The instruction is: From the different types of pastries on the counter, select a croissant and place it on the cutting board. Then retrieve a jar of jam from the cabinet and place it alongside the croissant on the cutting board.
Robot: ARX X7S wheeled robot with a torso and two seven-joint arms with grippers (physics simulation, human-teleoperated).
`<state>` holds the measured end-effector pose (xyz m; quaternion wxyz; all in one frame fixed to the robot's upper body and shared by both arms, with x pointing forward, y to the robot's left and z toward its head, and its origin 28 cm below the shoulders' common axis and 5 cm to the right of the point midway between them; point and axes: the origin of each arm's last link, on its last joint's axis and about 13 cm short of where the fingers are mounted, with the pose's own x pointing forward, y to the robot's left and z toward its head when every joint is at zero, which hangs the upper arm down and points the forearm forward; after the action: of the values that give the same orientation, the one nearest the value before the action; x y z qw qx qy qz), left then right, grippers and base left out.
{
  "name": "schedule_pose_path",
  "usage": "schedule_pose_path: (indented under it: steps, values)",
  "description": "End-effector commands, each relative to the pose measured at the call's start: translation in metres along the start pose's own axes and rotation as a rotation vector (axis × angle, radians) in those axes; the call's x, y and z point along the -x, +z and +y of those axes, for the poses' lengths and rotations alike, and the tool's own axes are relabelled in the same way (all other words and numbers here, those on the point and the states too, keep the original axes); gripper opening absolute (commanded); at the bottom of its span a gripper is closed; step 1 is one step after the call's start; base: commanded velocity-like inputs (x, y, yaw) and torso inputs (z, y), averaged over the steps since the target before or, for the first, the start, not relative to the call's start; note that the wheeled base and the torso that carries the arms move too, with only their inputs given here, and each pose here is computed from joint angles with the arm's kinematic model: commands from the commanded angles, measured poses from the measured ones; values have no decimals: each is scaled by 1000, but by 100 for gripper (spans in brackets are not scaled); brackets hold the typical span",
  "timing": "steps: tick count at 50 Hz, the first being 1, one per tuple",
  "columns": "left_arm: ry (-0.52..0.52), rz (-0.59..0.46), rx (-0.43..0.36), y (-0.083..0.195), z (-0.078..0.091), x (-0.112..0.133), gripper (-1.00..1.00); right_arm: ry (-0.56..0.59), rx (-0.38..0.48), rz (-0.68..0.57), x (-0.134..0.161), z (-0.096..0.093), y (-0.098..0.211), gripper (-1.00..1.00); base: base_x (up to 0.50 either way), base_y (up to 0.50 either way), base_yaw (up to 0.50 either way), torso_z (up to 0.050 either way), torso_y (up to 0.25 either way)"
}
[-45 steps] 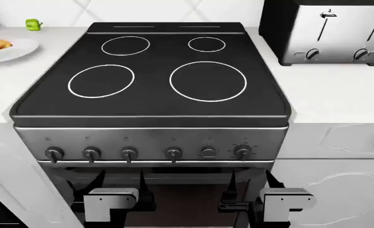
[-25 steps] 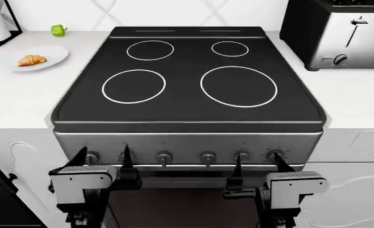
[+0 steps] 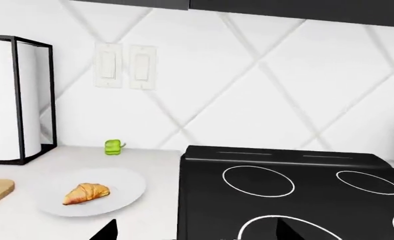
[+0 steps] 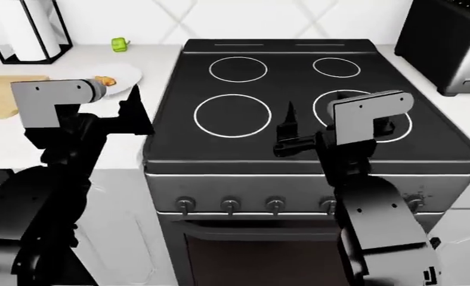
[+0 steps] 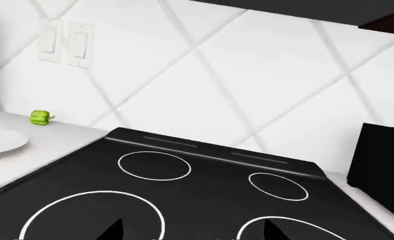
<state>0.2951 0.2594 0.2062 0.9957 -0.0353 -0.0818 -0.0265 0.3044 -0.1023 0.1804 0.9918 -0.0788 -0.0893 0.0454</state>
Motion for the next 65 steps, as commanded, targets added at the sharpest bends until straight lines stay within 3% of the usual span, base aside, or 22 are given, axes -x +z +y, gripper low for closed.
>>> schedule_pose_path:
  steps: [1, 46, 65]
  values:
    - [5, 9, 13, 20, 3, -21, 100, 32, 39, 10, -22, 3, 16, 100, 0, 500, 0, 0, 0]
    - [-29, 57, 19, 13, -1, -32, 100, 72, 78, 37, -41, 12, 8, 100, 1, 500, 0, 0, 0]
    - [-40, 47, 14, 17, -4, -33, 100, 86, 63, 43, -42, 10, 5, 100, 294, 482, 0, 0, 0]
